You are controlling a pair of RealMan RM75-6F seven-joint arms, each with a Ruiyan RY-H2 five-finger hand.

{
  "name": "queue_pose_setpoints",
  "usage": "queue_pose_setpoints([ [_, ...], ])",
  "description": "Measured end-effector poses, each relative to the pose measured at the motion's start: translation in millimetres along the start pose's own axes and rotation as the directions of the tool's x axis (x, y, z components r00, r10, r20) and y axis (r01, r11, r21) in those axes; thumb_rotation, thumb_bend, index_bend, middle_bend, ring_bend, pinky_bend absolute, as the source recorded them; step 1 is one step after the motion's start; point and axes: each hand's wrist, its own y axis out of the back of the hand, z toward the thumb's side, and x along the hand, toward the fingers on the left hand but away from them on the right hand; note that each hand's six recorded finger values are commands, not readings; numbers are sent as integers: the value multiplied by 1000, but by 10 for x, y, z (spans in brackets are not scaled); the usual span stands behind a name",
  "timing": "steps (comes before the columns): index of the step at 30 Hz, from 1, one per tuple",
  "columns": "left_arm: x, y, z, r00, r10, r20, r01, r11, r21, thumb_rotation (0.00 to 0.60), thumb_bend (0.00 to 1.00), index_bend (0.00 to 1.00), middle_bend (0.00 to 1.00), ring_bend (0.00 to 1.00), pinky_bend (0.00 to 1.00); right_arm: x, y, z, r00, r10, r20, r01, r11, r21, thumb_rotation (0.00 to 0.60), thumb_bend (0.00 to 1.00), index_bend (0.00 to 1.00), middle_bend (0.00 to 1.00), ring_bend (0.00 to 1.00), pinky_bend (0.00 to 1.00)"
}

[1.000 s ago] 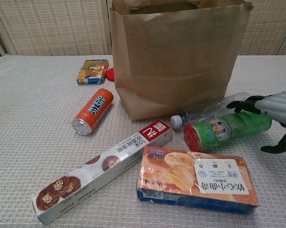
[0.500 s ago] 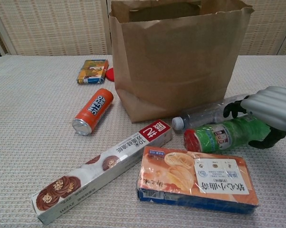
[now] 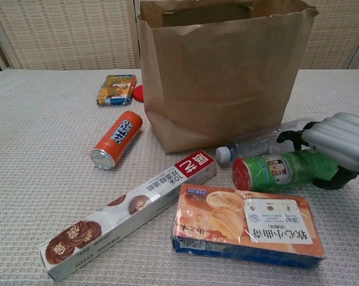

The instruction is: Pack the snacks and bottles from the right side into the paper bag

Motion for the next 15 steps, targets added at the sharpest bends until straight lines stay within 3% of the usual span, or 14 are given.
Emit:
queue_pose_setpoints([
  [9, 1, 0, 0, 1000, 0, 0, 0, 1000, 0, 600, 337, 0, 0, 0, 21, -2, -113, -5, 998, 57, 19, -57, 998, 15, 600, 156, 164, 330, 220, 397],
  [15, 1, 2, -1, 1000, -1, 0, 1, 1000, -2, 600, 337, 0, 0, 0, 20, -3, -144, 30, 997, 73, 20, -74, 997, 30, 600, 214, 313, 371, 367, 515],
])
